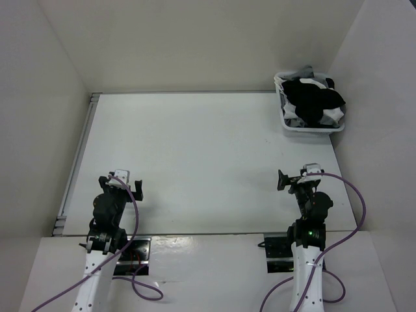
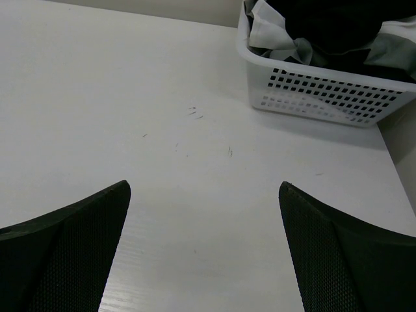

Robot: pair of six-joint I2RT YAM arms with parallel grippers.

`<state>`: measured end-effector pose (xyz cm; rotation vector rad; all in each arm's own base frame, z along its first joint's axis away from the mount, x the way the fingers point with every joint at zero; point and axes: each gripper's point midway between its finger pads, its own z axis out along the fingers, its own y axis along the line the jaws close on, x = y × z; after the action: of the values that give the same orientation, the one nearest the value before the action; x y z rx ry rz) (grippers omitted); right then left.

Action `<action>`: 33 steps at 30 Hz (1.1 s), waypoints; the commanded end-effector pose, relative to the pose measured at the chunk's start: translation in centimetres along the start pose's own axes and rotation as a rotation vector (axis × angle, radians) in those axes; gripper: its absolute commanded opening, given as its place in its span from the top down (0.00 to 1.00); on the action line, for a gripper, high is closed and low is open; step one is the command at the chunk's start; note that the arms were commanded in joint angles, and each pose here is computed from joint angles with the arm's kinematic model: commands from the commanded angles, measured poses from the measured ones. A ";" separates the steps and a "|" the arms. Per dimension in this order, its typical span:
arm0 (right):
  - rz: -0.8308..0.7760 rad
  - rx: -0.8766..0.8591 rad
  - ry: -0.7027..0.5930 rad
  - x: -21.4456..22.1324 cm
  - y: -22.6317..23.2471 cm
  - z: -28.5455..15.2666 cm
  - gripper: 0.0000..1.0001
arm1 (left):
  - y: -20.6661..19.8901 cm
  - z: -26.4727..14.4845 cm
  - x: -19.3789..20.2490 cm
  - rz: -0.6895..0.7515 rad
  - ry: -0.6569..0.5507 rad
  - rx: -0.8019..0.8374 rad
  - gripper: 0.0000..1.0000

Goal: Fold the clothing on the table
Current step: Grab the skirt from the pile

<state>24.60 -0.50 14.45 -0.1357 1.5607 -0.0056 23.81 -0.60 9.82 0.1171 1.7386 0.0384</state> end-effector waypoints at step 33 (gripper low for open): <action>-0.029 0.093 -0.345 -11.4 -1.5 -1.9 0.02 | 0.2 -0.1 -2.4 -0.012 -0.140 -0.013 0.00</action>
<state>24.53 -0.32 16.21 -0.1315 1.5188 0.0033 23.81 -0.60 9.83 0.1171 1.7383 0.0384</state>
